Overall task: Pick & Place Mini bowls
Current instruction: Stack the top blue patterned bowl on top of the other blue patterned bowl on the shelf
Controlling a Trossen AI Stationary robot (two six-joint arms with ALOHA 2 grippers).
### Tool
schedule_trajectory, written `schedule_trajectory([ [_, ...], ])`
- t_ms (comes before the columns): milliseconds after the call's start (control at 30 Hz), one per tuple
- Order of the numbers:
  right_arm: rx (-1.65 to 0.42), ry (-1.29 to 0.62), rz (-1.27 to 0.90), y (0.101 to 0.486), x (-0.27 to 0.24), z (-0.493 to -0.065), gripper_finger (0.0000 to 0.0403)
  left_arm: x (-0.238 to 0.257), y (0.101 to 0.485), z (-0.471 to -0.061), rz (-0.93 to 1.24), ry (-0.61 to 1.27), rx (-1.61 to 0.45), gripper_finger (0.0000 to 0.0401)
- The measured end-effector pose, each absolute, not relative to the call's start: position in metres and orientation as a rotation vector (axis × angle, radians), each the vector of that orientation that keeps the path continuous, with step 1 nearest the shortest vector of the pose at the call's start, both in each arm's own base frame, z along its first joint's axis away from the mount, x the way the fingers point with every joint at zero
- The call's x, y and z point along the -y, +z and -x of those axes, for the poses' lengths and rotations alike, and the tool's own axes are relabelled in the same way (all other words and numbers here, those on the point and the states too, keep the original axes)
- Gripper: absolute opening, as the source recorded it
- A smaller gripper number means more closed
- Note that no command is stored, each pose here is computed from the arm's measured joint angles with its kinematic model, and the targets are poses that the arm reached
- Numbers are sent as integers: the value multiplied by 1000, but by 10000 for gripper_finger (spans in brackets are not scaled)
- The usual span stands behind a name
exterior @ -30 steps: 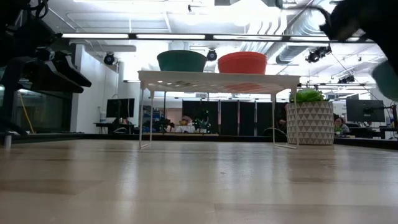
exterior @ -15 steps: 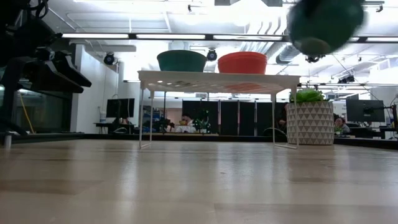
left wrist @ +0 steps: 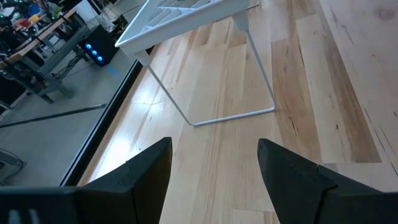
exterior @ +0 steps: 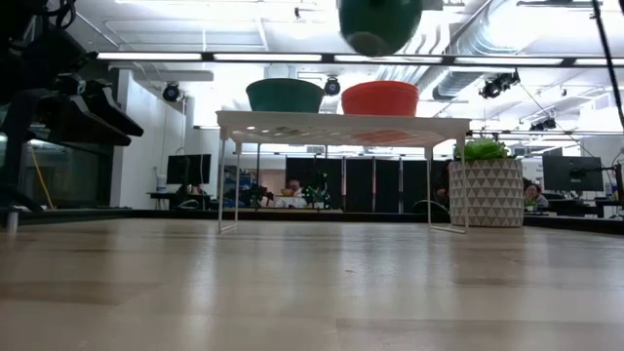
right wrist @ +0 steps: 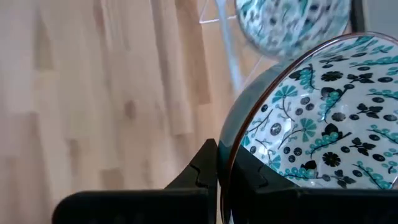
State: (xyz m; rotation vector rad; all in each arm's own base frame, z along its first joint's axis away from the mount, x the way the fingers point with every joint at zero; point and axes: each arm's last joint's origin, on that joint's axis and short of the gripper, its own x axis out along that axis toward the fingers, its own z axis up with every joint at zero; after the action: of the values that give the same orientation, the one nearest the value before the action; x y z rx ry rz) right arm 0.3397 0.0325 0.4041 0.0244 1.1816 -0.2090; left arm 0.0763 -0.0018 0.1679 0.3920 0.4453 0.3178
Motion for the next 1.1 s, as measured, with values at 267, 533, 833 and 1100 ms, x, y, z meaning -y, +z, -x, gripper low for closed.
schedule_trajectory([
  [267,-1176,-101,315,402,-10,-368,3,2,168,-76,-392,318,-446,232],
  [533,-1105,-22,519,397,1,-384,3,2,168,-76,-392,318,-445,232],
  [833,-1133,88,698,376,8,-405,3,2,168,-76,-392,317,-446,232],
  [1100,-1129,192,777,357,8,-423,3,2,168,-76,-392,318,-446,232],
])
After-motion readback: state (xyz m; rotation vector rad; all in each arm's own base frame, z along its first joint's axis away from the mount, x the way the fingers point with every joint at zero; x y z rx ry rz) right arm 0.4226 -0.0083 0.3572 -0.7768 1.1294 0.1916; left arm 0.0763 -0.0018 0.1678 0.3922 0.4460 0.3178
